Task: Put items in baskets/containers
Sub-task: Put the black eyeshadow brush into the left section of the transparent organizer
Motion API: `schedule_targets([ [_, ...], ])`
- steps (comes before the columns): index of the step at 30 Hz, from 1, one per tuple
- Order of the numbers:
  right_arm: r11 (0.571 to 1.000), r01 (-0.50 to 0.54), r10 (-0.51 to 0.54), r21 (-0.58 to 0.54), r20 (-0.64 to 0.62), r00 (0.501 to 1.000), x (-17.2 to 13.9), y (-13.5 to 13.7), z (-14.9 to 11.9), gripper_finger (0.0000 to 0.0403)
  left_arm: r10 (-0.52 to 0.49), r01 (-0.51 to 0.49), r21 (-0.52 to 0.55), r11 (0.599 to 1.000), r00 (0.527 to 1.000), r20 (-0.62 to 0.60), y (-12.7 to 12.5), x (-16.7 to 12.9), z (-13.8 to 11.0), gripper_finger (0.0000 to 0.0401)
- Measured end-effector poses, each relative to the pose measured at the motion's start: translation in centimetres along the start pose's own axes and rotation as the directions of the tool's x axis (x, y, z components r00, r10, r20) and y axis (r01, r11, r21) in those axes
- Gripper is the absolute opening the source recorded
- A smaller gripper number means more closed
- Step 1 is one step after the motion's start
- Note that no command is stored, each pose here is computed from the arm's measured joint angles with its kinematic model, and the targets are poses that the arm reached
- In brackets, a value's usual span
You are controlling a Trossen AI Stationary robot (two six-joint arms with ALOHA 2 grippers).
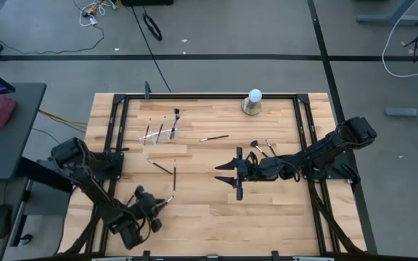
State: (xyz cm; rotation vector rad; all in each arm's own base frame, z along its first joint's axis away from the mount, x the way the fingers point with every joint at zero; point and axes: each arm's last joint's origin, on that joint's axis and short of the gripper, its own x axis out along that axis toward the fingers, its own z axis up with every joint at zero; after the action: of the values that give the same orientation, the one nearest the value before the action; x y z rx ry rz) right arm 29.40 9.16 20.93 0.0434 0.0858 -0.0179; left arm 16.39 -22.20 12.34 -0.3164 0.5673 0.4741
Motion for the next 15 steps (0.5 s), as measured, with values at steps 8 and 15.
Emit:
schedule_targets([
  [8,1.000,0.000,0.000,0.023,0.000,1.000,0.0,0.0,0.0,0.0158,0.040,-0.039,0.100,0.994,0.999,-0.009,-0.1,2.0,-2.5,0.0201],
  [15,1.000,0.000,0.000,0.023,0.001,1.000,0.0,0.0,0.0,0.0158,0.073,-0.075,0.037,0.996,0.996,0.055,0.3,2.9,-4.2,0.0191],
])
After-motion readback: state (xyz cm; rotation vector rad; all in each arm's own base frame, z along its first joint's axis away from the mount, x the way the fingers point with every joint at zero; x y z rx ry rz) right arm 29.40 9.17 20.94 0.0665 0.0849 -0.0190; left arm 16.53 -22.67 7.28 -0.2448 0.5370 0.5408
